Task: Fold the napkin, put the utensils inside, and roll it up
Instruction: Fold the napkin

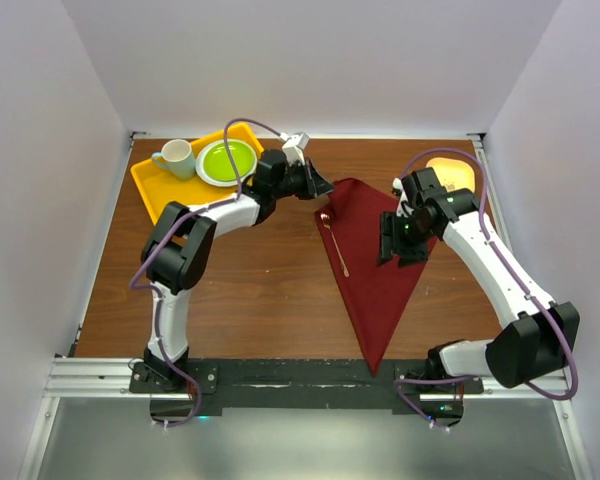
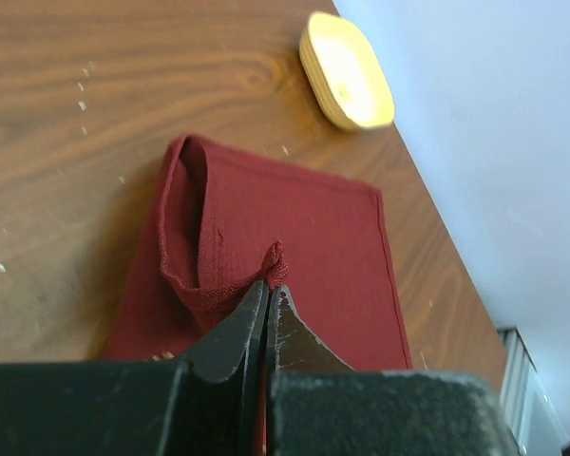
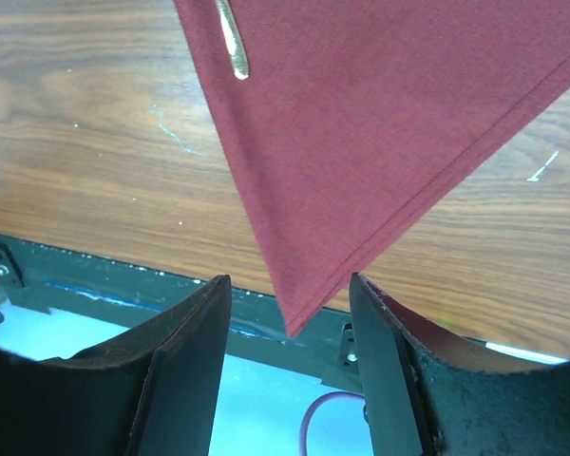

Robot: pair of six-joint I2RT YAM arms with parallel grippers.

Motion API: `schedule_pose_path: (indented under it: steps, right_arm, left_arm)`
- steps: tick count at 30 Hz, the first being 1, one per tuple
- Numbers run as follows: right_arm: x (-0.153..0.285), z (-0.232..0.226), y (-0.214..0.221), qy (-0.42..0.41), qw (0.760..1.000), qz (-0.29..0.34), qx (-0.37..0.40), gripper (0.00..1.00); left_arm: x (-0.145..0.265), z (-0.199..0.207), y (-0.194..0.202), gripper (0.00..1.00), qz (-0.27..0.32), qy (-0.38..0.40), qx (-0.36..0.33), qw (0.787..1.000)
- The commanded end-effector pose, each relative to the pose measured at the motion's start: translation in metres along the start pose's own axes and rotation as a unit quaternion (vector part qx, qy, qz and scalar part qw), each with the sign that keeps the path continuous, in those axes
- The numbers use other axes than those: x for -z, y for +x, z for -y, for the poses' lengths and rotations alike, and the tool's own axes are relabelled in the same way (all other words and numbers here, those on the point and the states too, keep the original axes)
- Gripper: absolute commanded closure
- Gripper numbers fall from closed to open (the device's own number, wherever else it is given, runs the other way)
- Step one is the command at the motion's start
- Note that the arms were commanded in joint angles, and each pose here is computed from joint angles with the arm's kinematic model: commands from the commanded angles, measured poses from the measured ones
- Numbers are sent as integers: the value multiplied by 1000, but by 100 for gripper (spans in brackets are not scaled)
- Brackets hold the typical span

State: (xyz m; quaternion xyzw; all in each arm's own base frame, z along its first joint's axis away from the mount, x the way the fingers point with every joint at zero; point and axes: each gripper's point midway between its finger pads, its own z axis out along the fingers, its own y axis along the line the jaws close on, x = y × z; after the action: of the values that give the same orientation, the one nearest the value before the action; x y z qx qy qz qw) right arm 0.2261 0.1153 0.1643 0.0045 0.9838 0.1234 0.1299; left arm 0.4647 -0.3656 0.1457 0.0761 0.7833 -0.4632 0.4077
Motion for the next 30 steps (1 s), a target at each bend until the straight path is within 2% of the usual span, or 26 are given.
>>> schedule_pose_path:
  steps: [1,5,10,14,18,22,25,30]
  right_arm:
    - [7,-9,1,-32,999,10,10,43]
    - [-1,-12,2,-41,999,5,-25,43]
    - [-6,-14,-23,-89,987,8,-134,43]
    - [-4,-23,-55,-146,968,9,-203,20]
    - [-3,-29,-102,-189,945,44,-263,9]
    - [-22,-38,-133,-223,918,38,-325,7]
    - [-35,-36,-159,-231,907,56,-348,5]
    - [-47,-33,-191,-228,901,56,-366,5]
  left_arm:
    - [18,42,-16,100,-10,65,-47,997]
    - [11,64,-23,99,-23,98,-71,992]
    - [10,81,-14,97,-58,116,-103,986]
    - [14,88,-1,96,-86,117,-132,981]
    - [23,91,14,96,-101,120,-142,977]
    - [28,90,24,95,-108,118,-147,976]
    - [31,89,24,95,-109,118,-154,975]
    - [34,94,28,95,-111,131,-157,973]
